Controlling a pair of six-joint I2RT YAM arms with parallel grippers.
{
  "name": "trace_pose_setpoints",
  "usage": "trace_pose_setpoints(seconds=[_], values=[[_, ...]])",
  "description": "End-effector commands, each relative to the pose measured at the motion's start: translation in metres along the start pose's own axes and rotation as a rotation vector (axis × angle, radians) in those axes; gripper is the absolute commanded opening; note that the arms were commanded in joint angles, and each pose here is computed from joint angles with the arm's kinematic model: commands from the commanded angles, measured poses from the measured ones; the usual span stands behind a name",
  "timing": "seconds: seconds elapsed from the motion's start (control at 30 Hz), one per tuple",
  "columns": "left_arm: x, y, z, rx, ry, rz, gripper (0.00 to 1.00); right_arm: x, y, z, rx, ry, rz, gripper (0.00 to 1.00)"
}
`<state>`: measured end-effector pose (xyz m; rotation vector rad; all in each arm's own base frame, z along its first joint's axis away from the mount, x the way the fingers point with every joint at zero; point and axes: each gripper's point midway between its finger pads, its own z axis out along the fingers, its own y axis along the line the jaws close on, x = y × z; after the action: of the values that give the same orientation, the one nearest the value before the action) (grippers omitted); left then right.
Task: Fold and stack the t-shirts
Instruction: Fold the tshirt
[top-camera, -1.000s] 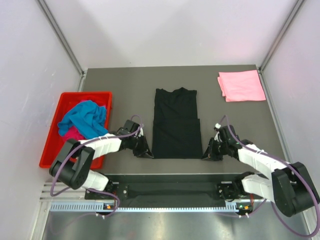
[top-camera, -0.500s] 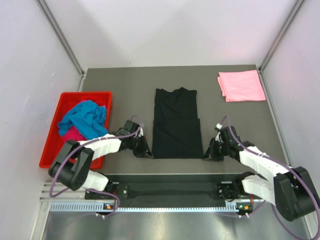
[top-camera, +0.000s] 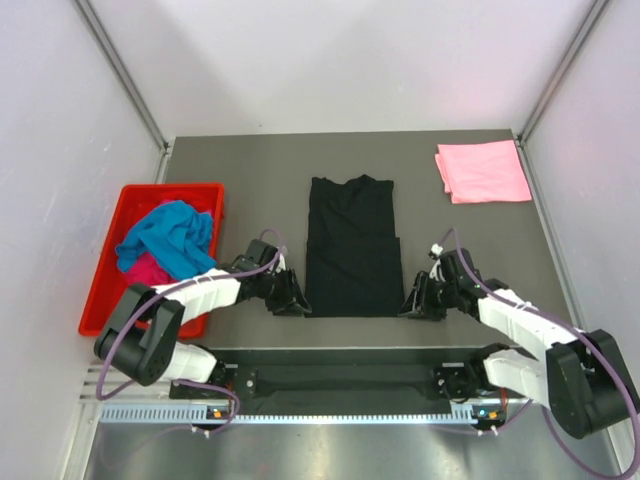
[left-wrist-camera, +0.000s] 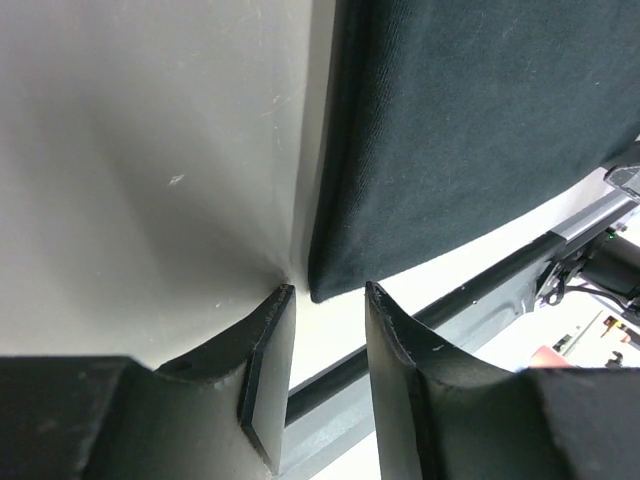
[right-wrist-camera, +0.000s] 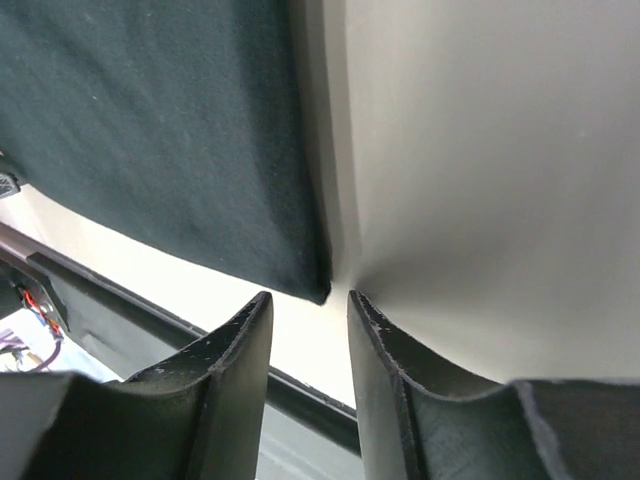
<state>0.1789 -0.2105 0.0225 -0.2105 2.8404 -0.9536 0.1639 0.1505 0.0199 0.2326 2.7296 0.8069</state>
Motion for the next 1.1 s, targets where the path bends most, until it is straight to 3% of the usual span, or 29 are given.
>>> trace_pose_setpoints(seconds=[0.0, 0.23, 0.3, 0.33, 0.4, 0.43, 0.73, 1.07], values=[[0.007, 0.026, 0.008, -0.08, 0.006, -0.013, 0.4, -0.005, -0.005, 0.005, 0.019, -0.011, -0.01, 0.37], [0.009, 0.031, 0.012, -0.089, 0.012, -0.016, 0.35, 0.0, -0.01, 0.008, 0.025, 0.006, -0.007, 0.31], [0.011, 0.028, 0.013, -0.068, 0.023, -0.014, 0.28, 0.001, -0.01, 0.01, 0.022, 0.011, -0.004, 0.27], [0.011, 0.027, 0.013, -0.063, 0.024, -0.015, 0.15, 0.003, -0.012, 0.011, 0.024, 0.016, -0.001, 0.25], [0.011, 0.022, 0.012, -0.041, 0.029, -0.012, 0.03, 0.005, -0.012, 0.011, 0.025, 0.022, -0.005, 0.15], [0.011, 0.02, 0.011, -0.038, 0.028, -0.01, 0.0, 0.004, -0.011, 0.01, 0.02, 0.017, -0.008, 0.0], [0.01, -0.006, -0.01, 0.047, 0.002, -0.012, 0.0, -0.009, 0.004, -0.016, -0.013, -0.087, -0.055, 0.0], [0.023, -0.024, -0.023, 0.112, 0.001, -0.011, 0.0, 0.005, 0.008, -0.029, -0.049, -0.101, -0.06, 0.0]])
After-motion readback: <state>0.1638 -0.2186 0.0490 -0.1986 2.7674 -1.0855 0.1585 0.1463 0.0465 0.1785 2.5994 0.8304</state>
